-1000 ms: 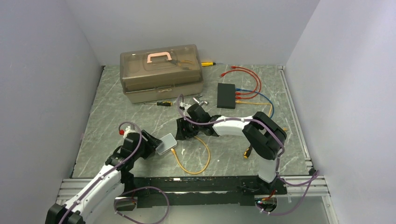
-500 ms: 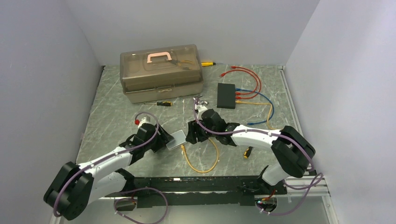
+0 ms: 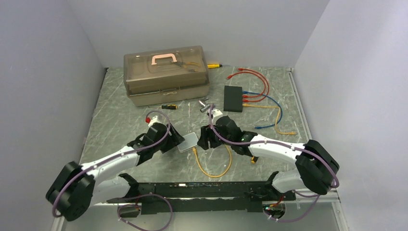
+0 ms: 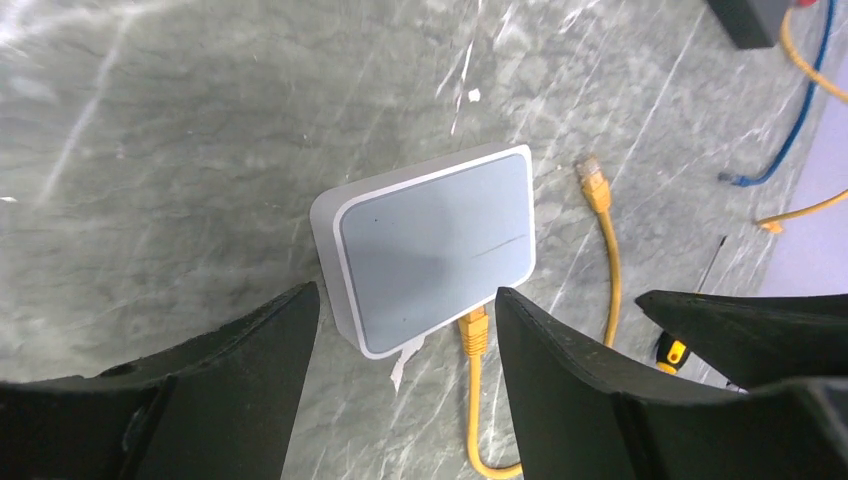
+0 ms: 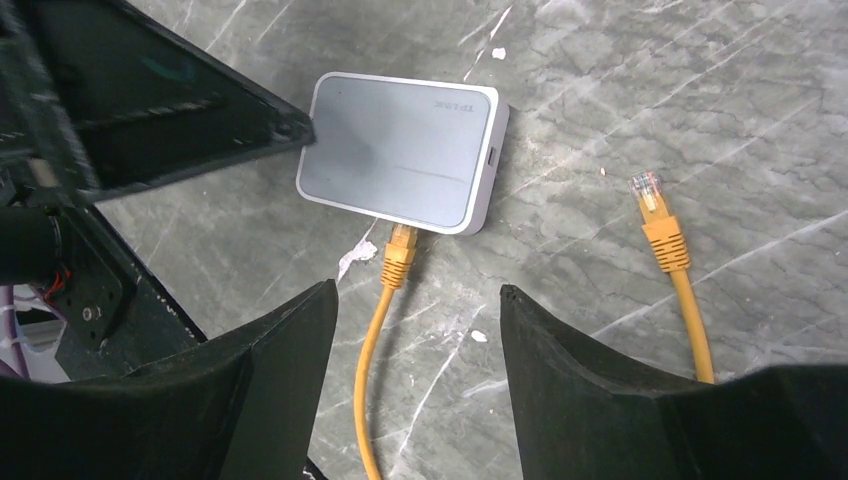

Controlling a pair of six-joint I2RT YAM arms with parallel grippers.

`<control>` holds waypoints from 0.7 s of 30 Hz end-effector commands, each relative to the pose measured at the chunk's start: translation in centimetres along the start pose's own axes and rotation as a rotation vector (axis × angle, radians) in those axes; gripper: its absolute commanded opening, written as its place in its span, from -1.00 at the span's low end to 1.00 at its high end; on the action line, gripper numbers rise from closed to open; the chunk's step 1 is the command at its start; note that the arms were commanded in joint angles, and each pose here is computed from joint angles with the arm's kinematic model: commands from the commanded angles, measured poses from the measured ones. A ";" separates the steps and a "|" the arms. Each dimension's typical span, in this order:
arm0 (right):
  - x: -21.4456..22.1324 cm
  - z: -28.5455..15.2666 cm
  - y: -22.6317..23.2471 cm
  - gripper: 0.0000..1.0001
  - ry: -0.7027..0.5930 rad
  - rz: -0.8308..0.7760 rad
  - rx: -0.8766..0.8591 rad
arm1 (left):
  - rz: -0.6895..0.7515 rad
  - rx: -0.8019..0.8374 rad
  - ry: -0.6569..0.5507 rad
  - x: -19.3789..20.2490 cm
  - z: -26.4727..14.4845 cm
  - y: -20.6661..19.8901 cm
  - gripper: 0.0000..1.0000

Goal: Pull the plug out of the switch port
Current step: Move the switch port to the switch port.

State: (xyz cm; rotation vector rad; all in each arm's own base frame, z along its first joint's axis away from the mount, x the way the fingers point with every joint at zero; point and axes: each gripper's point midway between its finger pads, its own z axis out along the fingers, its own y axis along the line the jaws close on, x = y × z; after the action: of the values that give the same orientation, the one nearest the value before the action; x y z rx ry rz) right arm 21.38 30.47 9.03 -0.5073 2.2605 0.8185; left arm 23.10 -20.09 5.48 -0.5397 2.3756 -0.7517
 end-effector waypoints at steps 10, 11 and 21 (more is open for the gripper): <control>-1.3 0.1 0.7 0.23 -0.057 0.231 -0.254 | 0.187 0.011 -0.144 -7.2 -1.4 -3.9 0.46; -1.3 0.3 1.1 0.21 -0.048 0.243 -0.276 | 0.197 0.009 -0.123 -7.1 -0.7 -4.2 0.41; -0.7 2.4 2.1 0.13 0.013 0.427 -0.342 | 0.191 0.038 -0.008 -4.4 2.6 -3.5 0.23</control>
State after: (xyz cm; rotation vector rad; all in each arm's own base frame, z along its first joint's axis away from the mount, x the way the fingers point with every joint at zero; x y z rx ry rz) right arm 21.08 31.89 6.53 -0.2426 2.3569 1.2911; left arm 28.60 -20.48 7.22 -0.3430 2.3936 -0.6268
